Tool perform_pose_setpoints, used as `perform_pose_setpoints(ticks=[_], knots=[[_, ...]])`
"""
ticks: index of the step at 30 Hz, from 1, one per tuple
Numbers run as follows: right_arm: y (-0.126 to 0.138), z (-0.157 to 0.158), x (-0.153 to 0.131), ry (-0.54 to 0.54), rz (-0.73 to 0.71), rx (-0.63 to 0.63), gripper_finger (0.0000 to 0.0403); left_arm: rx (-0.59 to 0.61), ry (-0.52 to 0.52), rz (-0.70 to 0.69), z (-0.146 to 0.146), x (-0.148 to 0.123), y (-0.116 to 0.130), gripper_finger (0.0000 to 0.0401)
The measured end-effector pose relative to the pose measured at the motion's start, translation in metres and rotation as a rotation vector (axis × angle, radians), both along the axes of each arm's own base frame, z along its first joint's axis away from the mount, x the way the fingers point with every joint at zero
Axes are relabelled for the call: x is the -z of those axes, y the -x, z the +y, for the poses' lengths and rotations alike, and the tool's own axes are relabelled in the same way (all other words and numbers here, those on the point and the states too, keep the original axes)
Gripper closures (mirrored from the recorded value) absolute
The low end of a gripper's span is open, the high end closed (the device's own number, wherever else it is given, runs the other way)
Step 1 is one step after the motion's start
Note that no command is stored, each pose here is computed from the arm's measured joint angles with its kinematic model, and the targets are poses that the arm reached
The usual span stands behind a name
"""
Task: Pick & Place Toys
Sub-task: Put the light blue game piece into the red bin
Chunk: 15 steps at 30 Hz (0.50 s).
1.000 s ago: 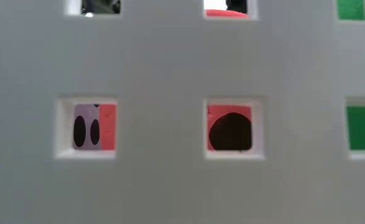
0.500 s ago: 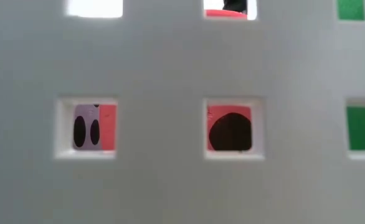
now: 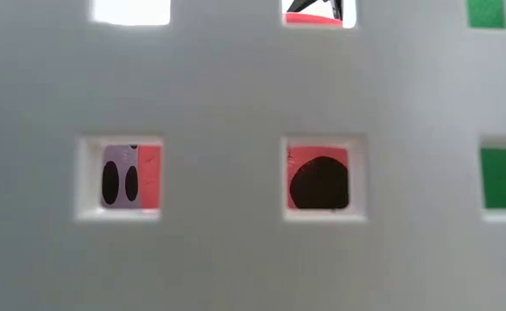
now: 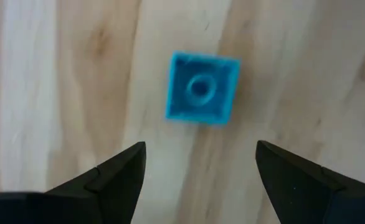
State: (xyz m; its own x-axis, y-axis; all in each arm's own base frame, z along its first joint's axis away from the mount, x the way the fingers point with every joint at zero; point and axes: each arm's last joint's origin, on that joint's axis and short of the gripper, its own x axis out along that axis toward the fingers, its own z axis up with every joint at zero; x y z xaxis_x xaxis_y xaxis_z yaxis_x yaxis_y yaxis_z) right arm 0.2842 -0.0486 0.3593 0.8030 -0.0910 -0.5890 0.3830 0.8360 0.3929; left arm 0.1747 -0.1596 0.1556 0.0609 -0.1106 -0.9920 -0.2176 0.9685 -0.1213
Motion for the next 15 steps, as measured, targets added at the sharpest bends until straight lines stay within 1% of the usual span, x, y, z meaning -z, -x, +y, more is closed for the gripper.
perform_pose_setpoints(ticks=[2, 5, 7, 9, 15], knots=[[0.0, 0.0, 0.0, -0.004, -0.001, 0.003, 0.0047, 0.015, 0.03, -0.047, -0.0027, 0.0009, -0.0034, 0.0097], [0.0, 0.0, 0.0, -0.016, -0.001, 0.012, 0.0047, 0.019, 0.038, -0.11, -0.005, 0.0015, -0.0073, 0.0097], [0.0, 0.0, 0.0001, -0.016, -0.001, 0.012, 0.0047, 0.015, 0.009, -0.124, -0.0035, 0.0026, -0.007, 0.0097], [0.0001, 0.0, 0.0003, -0.017, 0.0, 0.011, 0.0047, 0.007, -0.017, -0.109, -0.001, 0.004, -0.0051, 0.0097], [0.0003, 0.0001, 0.0007, -0.017, 0.004, 0.009, 0.0047, 0.006, -0.052, -0.129, 0.0005, 0.0043, -0.0053, 0.0097]])
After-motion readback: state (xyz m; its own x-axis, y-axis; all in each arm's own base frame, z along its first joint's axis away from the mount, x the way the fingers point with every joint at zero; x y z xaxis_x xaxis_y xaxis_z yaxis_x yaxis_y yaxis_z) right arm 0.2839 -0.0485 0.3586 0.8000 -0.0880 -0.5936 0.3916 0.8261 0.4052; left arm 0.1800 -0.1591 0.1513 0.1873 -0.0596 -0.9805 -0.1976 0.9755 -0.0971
